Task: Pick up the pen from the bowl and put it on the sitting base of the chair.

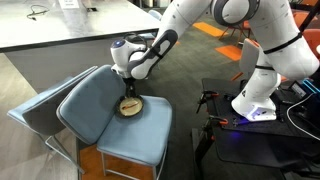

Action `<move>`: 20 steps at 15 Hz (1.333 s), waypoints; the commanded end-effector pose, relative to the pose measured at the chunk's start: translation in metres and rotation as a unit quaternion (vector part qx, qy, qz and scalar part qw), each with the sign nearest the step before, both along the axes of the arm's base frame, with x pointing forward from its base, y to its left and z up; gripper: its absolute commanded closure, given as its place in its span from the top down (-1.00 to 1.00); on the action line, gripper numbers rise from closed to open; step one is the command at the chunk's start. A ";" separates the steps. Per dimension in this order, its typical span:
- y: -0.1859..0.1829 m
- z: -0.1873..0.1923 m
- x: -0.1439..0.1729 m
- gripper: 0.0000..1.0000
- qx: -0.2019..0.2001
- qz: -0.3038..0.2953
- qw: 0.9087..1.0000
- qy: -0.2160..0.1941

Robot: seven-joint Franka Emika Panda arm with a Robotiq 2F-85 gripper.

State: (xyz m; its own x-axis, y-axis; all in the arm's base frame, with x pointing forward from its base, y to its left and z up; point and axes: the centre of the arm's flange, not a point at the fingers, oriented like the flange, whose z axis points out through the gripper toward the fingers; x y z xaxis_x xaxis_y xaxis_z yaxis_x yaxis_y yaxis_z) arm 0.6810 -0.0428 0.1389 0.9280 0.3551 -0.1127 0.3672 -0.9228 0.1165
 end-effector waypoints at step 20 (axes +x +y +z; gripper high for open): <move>-0.037 -0.160 0.084 1.00 0.020 0.103 0.990 0.096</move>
State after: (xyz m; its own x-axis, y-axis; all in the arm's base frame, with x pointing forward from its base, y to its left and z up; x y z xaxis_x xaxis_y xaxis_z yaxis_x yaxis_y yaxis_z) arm 0.7319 -0.0742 -0.0038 0.8131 0.5285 -0.2440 0.5481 -0.8363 0.0152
